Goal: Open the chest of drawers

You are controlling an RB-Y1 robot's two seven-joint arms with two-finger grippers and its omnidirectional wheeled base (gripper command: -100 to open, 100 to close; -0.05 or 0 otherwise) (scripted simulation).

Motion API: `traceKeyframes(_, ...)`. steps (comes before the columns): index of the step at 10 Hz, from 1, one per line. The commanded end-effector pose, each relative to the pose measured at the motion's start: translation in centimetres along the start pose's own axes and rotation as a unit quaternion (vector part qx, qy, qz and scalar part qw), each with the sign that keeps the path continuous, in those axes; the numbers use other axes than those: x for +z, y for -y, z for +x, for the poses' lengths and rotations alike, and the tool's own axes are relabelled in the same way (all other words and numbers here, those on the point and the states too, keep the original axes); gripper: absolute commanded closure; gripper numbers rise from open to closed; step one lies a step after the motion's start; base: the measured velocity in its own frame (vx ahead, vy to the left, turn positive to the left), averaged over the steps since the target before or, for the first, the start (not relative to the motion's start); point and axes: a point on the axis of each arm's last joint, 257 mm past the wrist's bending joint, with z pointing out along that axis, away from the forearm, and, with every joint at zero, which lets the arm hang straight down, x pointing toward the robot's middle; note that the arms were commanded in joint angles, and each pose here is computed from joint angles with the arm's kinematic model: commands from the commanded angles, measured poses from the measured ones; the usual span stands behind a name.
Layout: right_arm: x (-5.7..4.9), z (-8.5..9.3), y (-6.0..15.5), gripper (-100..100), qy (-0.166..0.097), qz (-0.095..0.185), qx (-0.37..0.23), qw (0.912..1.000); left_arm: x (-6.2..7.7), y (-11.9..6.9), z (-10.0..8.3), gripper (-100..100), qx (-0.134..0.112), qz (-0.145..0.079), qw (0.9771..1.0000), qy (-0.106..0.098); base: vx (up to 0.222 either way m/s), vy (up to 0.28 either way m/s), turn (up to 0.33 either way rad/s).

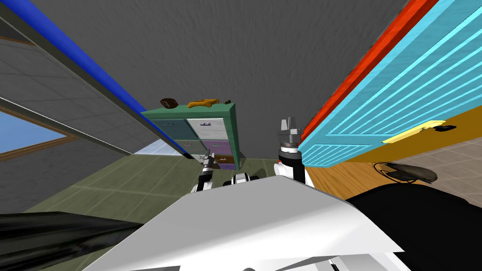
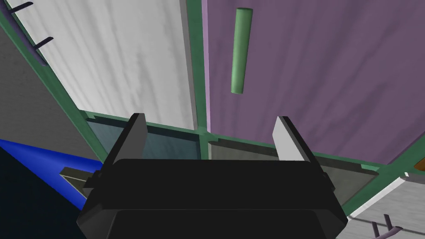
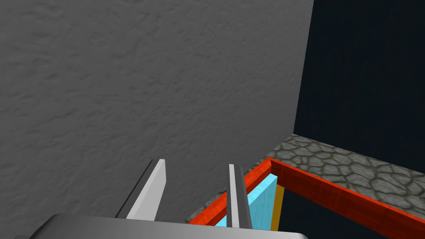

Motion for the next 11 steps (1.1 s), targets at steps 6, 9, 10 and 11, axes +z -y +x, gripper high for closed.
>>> traceKeyframes(6, 0.0, 0.0, 0.0, 0, 0.000, 0.000, 0.000, 1.0000, 0.9, -2.6, 2.7, -100, -0.033, -0.025, 0.9991, 0.006, 0.072, -0.019, -0.027)
traceKeyframes(9, 0.0, 0.0, 0.0, 0, 0.000, 0.000, 0.000, 1.0000, 0.1, -3.0, 2.8, 100, -0.034, -0.025, 0.9991, 0.007, 0.014, -0.003, 0.000)
traceKeyframes(10, 0.0, 0.0, 0.0, 0, 0.000, 0.000, 0.000, 1.0000, 0.6, -2.8, 2.7, 100, -0.033, -0.026, 0.9991, 0.007, -0.029, 0.005, 0.016)
traceKeyframes(11, 0.0, 0.0, 0.0, 0, 0.000, 0.000, 0.000, 1.0000, 0.7, -2.4, 2.1, -100, -0.021, -0.021, 0.9996, -0.001, -0.019, 0.004, -0.014)
